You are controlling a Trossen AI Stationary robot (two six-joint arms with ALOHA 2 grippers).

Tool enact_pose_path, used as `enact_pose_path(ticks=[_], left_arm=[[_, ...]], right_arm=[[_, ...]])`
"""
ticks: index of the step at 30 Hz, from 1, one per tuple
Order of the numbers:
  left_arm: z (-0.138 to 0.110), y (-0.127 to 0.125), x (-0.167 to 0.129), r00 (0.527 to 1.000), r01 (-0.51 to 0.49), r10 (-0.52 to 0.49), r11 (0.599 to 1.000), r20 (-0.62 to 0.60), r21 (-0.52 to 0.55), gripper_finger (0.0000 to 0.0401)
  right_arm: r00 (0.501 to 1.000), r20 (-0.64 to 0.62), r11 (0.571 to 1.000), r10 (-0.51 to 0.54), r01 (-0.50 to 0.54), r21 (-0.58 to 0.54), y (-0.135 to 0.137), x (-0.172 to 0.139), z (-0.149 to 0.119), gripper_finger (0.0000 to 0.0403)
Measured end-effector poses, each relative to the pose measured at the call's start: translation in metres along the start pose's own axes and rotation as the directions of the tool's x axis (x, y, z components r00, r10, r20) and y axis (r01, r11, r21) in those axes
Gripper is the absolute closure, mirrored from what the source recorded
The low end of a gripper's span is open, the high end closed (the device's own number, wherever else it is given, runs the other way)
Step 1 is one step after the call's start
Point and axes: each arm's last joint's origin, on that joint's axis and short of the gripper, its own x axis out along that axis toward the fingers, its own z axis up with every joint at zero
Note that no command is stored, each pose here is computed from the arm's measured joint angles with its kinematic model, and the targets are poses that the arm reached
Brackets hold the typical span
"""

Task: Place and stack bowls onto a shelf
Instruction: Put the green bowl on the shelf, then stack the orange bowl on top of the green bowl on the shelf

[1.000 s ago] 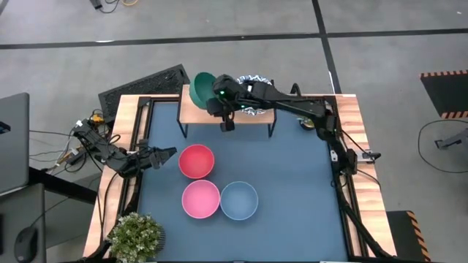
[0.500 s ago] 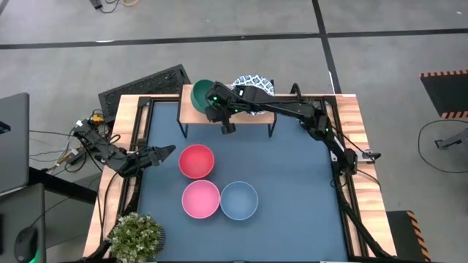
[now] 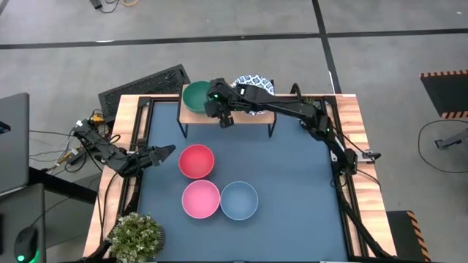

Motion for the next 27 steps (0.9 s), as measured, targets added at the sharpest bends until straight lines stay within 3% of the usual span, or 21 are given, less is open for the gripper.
enact_pose_path(ticks=[3, 7, 10, 13, 21, 27], left_arm=[[0.000, 0.000, 0.000, 1.000, 0.005, -0.005, 1.000, -0.007, 0.013, 0.0187], [-0.001, -0.001, 0.000, 0.998, 0.036, -0.033, 0.998, -0.051, 0.056, 0.0187], [-0.002, -0.002, 0.000, 0.995, 0.060, -0.054, 0.996, -0.082, 0.071, 0.0187], [-0.003, -0.002, 0.000, 0.993, 0.072, -0.064, 0.994, -0.095, 0.084, 0.0187], [-0.003, -0.002, 0.000, 0.992, 0.077, -0.070, 0.995, -0.103, 0.069, 0.0187], [-0.003, -0.003, 0.000, 0.990, 0.087, -0.081, 0.995, -0.117, 0.053, 0.0187]], right_arm=[[1.000, 0.024, 1.000, -0.003, 0.003, 0.004, -0.001, -0.023, 0.007, 0.0153], [0.991, 0.131, 0.994, 0.033, -0.047, 0.100, 0.002, -0.067, 0.022, 0.0149], [0.952, 0.250, 0.977, 0.178, -0.201, 0.070, 0.018, -0.098, 0.036, 0.0148], [0.909, 0.286, 0.951, 0.304, -0.305, -0.042, 0.041, -0.108, 0.048, 0.0148], [0.864, 0.222, 0.883, 0.452, -0.399, -0.246, 0.105, -0.053, 0.073, 0.0148], [0.838, 0.109, 0.798, 0.535, -0.460, -0.389, 0.152, -0.007, 0.075, 0.0148]])
